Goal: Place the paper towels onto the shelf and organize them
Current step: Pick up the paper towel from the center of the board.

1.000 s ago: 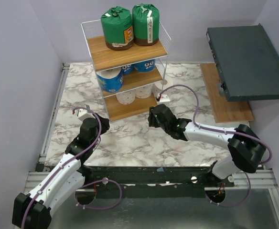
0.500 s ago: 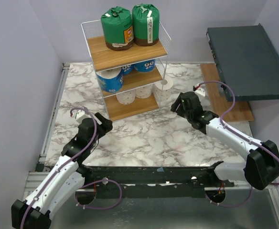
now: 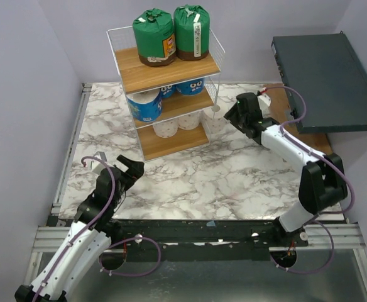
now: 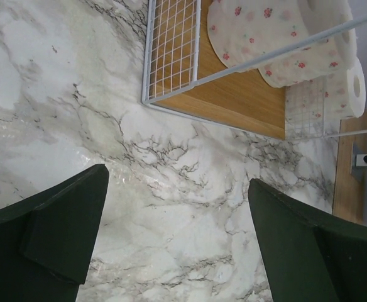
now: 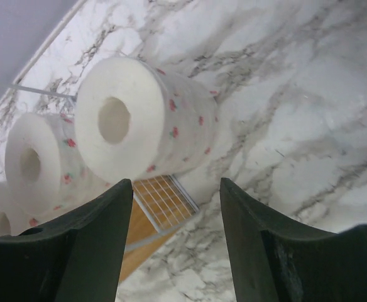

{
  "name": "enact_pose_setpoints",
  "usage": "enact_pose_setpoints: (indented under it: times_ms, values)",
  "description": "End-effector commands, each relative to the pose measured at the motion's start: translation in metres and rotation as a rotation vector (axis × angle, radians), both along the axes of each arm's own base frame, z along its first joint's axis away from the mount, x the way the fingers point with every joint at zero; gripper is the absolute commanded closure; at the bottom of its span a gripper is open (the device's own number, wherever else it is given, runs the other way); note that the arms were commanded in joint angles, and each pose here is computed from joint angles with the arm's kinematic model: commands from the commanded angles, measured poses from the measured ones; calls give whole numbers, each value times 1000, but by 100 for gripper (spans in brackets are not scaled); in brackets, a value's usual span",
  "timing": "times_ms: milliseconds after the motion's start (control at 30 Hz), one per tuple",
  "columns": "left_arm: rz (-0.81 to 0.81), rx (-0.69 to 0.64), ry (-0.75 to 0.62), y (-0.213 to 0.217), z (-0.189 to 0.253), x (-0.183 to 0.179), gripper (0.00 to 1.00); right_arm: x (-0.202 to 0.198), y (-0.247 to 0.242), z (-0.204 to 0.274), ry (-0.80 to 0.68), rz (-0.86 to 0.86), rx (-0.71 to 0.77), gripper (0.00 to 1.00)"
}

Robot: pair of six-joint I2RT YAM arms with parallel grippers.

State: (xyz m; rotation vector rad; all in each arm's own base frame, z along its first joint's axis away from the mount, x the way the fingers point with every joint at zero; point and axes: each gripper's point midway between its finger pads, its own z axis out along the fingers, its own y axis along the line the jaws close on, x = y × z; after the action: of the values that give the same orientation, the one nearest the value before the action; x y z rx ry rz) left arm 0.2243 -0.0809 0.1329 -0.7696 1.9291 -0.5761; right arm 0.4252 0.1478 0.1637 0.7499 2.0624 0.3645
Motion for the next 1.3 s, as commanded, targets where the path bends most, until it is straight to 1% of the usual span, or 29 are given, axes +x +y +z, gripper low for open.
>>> enact_pose_setpoints:
  times_ms: [0,100,200,333,600,733,967,1100,1267]
  values:
    - [29,-31,-55,5,0,-1,2,30,13,-9,37,3,-16,39]
    - [33,-39,-83,7,1,-3,2,47,18,-11,45,-2,-23,38]
    - [29,-37,-96,8,1,-5,2,57,22,-16,61,-12,-23,34]
    - [32,-37,-103,10,0,-7,2,67,25,-22,76,-19,-27,32]
    - [17,-38,-88,6,-6,-6,2,71,27,-44,115,-9,-54,34]
    - [7,-45,-87,3,-7,-5,2,71,25,-47,107,-3,-69,36]
    - [0,-58,-78,1,-9,-5,2,76,24,-47,91,-3,-80,37]
    - [-2,-61,-75,0,-10,-5,2,77,23,-58,120,2,-75,41]
    - [1,-64,-73,0,-12,-6,2,74,22,-61,125,4,-73,53]
